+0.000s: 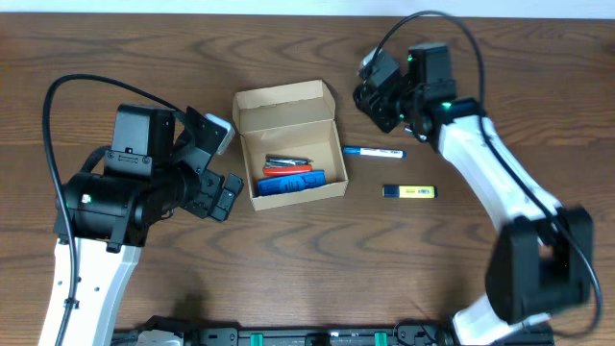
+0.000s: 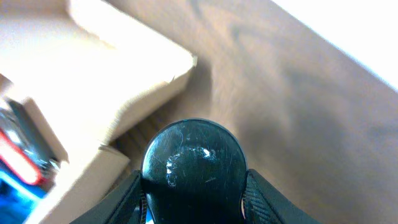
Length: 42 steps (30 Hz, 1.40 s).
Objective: Pack container
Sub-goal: 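Place the black tape dispenser into the box and release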
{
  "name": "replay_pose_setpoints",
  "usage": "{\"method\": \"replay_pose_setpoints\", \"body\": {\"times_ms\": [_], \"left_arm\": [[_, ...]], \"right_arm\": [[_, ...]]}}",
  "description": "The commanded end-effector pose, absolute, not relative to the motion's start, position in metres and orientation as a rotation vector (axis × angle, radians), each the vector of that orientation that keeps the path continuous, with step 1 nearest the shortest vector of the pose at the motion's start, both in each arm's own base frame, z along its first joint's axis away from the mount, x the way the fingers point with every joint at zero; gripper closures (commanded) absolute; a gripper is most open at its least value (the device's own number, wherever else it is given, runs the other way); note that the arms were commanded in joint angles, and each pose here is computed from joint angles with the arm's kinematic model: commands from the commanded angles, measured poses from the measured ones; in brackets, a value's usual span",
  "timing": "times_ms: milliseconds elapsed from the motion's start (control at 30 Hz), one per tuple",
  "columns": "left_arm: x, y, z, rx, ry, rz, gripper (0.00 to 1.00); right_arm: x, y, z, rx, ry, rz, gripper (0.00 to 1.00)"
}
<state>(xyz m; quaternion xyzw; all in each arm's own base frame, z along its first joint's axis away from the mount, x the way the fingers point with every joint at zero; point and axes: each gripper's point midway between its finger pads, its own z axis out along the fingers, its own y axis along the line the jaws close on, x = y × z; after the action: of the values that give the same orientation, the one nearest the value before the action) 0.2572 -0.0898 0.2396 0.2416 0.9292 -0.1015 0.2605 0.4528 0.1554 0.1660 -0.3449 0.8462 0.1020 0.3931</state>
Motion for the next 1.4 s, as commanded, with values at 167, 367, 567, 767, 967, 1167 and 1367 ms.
{"method": "replay_pose_setpoints", "body": {"times_ms": [167,367,567,767,967,1167,1367], "left_arm": [[0.258,-0.09,0.243,0.666,2.505,-0.277,0.05],[0.258,-0.09,0.243,0.666,2.505,-0.277,0.05],[0.258,-0.09,0.243,0.666,2.505,-0.277,0.05],[0.258,-0.09,0.243,0.666,2.505,-0.277,0.05],[0.258,-0.09,0.243,0.666,2.505,-0.277,0.05],[0.258,-0.09,0.243,0.666,2.505,-0.277,0.05],[0.258,-0.09,0.243,0.666,2.505,-0.277,0.05]], "right_arm": [[0.4,0.226,0.213,-1.105,1.967,0.424,0.59],[0.369,0.277,0.186,-1.363,1.882,0.459,0.6],[0.346,0.313,0.143,-1.55,1.849,0.526,0.6],[0.331,0.332,0.104,-1.719,1.786,0.541,0.62],[0.327,0.342,0.09,-1.768,1.746,0.562,0.62],[0.324,0.346,0.079,-1.787,1.742,0.601,0.62],[0.319,0.349,0.075,-1.794,1.737,0.646,0.6]]}}
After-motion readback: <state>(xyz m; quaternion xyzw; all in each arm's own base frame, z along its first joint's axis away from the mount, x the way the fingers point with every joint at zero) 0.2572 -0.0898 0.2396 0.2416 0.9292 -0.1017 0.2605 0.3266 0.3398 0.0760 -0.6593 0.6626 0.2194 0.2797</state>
